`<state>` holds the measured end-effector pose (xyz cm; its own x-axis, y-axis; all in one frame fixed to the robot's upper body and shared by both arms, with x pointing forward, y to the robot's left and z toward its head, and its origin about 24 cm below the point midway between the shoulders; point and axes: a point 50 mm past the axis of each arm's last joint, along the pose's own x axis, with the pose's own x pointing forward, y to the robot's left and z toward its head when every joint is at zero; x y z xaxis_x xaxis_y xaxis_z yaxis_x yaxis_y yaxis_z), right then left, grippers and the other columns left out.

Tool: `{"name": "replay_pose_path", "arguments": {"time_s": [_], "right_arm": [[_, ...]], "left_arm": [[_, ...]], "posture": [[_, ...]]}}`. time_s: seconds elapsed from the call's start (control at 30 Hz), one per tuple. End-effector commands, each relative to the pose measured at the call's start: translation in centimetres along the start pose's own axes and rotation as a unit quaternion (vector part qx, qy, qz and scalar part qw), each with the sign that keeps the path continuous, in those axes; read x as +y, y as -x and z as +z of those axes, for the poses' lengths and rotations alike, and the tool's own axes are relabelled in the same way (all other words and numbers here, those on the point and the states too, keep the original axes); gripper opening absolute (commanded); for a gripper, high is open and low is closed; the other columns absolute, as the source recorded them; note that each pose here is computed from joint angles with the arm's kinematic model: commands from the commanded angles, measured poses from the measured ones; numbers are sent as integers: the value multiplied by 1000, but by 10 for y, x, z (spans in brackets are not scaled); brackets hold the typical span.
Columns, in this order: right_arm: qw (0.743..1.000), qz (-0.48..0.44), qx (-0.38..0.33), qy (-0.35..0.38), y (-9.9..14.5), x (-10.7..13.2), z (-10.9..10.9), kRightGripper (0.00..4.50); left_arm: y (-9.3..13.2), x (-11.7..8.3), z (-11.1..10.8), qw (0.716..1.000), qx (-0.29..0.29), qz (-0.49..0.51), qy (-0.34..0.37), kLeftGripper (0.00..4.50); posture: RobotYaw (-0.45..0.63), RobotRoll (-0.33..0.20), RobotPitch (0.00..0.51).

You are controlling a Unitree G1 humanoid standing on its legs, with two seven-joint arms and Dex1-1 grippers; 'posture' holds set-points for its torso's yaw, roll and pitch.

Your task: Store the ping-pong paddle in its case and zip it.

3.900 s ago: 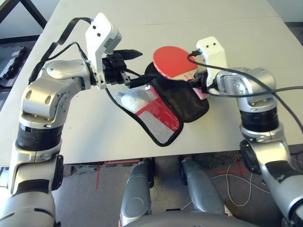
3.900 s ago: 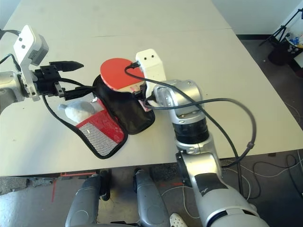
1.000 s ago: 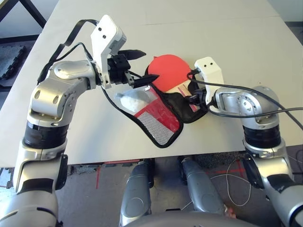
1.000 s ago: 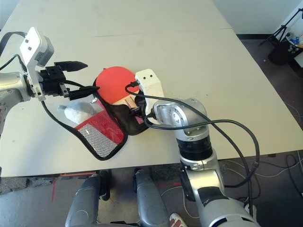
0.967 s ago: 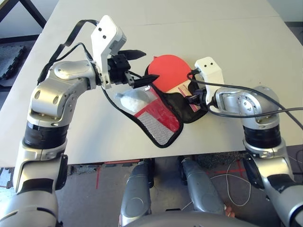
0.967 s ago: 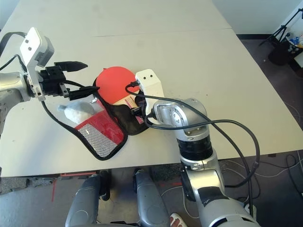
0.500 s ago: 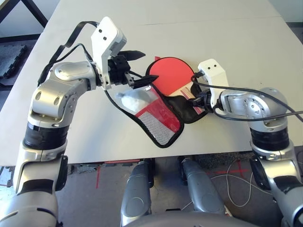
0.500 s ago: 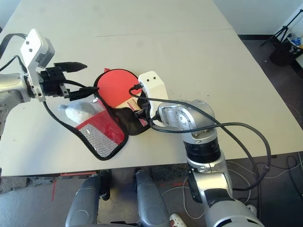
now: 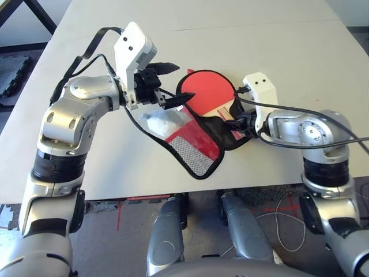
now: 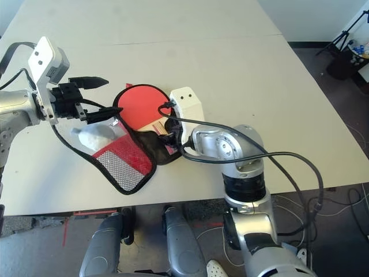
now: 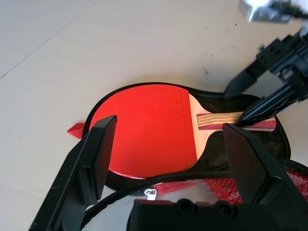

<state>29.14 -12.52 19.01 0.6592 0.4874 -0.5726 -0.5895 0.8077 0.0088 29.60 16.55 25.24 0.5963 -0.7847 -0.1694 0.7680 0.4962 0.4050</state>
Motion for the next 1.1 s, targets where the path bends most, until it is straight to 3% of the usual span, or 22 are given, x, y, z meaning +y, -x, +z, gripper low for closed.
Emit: {"name": "replay_pose_path", "arguments": {"time_s": [0.03, 0.23, 0.5, 0.7, 0.9, 1.1], "right_arm": [[999, 28, 10, 31, 9, 5, 1, 4456], [996, 35, 3, 78, 29, -11, 7, 4456], [978, 74, -83, 178, 38, -50, 5, 4456], [963, 135, -102, 208, 40, -63, -9, 4456], [957, 157, -120, 212, 38, -73, -12, 4456], [956, 163, -122, 213, 34, -83, -11, 4456]], "left_arm": [[-2, -4, -4, 1000, 8, -12, 0, 4500], [0, -1, -4, 1000, 9, -4, -2, 4500], [23, 15, 3, 999, 29, 34, -23, 4500], [68, 30, 7, 992, 88, 64, -60, 4500], [123, 39, 8, 983, 159, 90, -35, 4500], [145, 29, 0, 974, 212, 78, 15, 4500]], "posture": [[-36, 0, 261], [-32, 0, 264], [-9, 0, 267], [25, 0, 270], [70, 0, 269], [102, 0, 265]]}}
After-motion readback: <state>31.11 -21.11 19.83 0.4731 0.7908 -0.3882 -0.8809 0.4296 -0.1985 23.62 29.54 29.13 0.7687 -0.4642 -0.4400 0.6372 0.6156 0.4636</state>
